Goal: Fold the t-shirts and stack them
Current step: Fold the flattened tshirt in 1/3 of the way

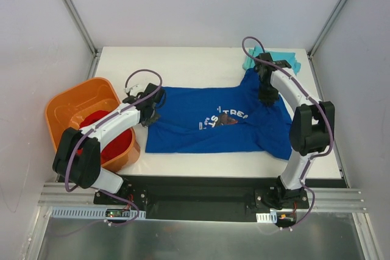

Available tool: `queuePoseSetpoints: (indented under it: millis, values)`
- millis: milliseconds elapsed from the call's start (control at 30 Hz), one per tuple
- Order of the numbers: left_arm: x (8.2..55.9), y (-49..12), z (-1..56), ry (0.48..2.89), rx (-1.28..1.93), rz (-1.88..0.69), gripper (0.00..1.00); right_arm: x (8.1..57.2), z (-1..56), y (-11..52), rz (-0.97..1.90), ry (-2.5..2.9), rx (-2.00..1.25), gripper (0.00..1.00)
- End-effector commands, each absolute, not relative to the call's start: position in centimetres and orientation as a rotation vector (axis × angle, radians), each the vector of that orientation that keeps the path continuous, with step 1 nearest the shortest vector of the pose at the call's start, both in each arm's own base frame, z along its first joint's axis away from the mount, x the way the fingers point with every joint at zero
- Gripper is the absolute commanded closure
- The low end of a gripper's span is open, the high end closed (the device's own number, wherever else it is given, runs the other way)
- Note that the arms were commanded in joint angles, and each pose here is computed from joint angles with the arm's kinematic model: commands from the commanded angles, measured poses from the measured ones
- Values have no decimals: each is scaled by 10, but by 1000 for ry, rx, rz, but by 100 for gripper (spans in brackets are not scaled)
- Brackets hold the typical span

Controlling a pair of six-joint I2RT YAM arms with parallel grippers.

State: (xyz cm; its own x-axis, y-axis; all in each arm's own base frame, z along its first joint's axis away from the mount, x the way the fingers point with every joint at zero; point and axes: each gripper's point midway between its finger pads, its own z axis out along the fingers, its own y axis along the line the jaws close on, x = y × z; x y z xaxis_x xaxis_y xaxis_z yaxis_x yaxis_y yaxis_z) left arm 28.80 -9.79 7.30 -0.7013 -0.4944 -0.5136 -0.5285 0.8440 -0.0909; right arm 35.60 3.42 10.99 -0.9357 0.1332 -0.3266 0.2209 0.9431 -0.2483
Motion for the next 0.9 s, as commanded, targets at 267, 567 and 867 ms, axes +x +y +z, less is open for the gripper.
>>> queuePoseSetpoints:
  millis: [267,567,867]
  values:
    - [303,-76,89,2368,-843,136,100,367,113,17,-479,2763,235,88]
    - [318,-97,91,2441,-759,72,27,396,104,40,-326,2794,116,55]
    - [323,-151,139,2404,-528,-201,1,342,135,10,-363,2711,434,3]
